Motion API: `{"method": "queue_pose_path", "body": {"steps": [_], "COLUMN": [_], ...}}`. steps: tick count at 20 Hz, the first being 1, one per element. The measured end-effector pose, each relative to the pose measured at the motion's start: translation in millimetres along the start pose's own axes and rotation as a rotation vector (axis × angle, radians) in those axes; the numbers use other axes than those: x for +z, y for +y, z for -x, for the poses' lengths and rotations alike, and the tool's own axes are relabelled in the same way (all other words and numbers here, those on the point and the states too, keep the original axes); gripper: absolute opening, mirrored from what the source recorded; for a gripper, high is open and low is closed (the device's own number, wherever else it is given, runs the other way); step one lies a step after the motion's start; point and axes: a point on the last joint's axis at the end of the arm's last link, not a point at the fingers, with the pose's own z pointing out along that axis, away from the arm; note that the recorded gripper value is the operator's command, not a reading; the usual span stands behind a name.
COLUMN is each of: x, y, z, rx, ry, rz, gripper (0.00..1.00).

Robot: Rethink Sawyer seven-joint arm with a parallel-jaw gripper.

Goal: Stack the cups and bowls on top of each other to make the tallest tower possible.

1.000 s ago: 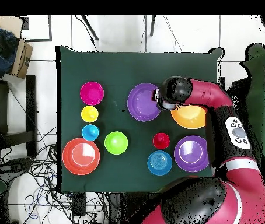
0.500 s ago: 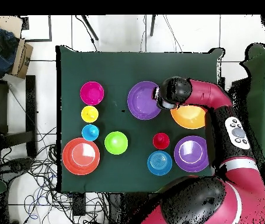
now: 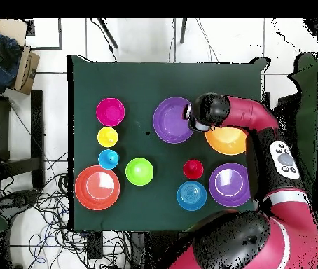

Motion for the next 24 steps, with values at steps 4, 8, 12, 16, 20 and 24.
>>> {"method": "queue_pose_path", "body": {"steps": [4,8,12,16,20,24], "x": [0.8,1.4,1.5,1.5,2.0,5.1], "y": [-0.5,-0.8,-0.9,-0.9,-1.0,-1.7], "z": [-0.3,-0.5,-0.6,-0.6,-0.5,-1.3], "rx": [0.0,0.001,0.001,0.001,0.001,-0.002], "ry": [0.001,0.002,0.002,0.002,0.002,0.004], "rz": [-0.002,-0.002,-0.002,-0.002,-0.002,-0.007], "gripper": [0.0,0.0,0.0,0.0,1.0,1.0]}}
